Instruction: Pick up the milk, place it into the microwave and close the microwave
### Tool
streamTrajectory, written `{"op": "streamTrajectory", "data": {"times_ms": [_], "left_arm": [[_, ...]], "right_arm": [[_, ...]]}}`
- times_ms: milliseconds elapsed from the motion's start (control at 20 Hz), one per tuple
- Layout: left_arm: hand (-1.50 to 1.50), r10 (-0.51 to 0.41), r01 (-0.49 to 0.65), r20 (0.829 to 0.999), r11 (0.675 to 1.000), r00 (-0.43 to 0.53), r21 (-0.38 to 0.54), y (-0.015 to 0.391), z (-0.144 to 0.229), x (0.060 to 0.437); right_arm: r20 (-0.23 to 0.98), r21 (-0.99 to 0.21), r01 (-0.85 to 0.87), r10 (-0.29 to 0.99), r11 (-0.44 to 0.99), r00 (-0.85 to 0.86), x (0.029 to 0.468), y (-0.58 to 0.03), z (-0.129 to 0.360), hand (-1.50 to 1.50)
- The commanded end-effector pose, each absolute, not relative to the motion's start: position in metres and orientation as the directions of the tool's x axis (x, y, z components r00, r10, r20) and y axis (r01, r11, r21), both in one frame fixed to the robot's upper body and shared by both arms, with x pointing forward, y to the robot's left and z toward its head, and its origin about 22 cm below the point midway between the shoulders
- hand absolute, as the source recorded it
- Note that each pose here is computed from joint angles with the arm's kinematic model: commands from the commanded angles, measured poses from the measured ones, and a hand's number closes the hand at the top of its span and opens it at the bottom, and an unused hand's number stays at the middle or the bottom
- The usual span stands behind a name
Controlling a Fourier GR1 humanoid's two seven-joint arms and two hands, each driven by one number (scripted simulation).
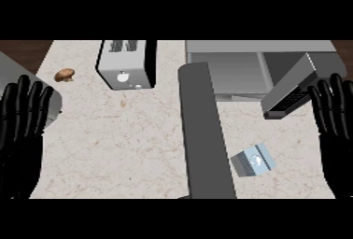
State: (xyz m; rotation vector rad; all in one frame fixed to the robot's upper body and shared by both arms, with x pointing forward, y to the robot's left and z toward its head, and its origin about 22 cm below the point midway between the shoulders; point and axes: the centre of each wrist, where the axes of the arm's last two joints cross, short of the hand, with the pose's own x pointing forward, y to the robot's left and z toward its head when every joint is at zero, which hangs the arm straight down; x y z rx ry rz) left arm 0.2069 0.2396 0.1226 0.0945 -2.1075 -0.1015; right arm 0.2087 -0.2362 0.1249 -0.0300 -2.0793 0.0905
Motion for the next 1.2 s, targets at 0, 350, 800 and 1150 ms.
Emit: {"op": "streamTrajectory", "data": {"times_ms": [0, 350, 800, 1150], "left_arm": [[-1.5, -0.114, -0.005, 0.862, 0.992, -0.495, 0.128, 0.243, 0.116, 0.217], [-1.5, 0.048, 0.056, 0.929, 0.998, -0.367, -0.03, 0.215, 0.097, 0.223], [-1.5, 0.071, 0.041, 0.932, 0.997, -0.356, -0.06, 0.169, 0.07, 0.191], [-1.5, 0.077, 0.063, 0.933, 0.996, -0.351, -0.058, 0.137, 0.04, 0.179]], "right_arm": [[0.875, -0.062, 0.02, 0.064, 0.998, -0.479, 0.219, -0.216, 0.118, -1.5], [0.924, -0.02, 0.064, 0.043, 0.998, -0.381, 0.144, -0.193, 0.125, -1.5], [0.939, -0.032, 0.097, 0.063, 0.995, -0.337, 0.089, -0.181, 0.086, -1.5], [0.947, -0.049, 0.133, 0.089, 0.99, -0.31, 0.081, -0.192, 0.05, -1.5]]}}
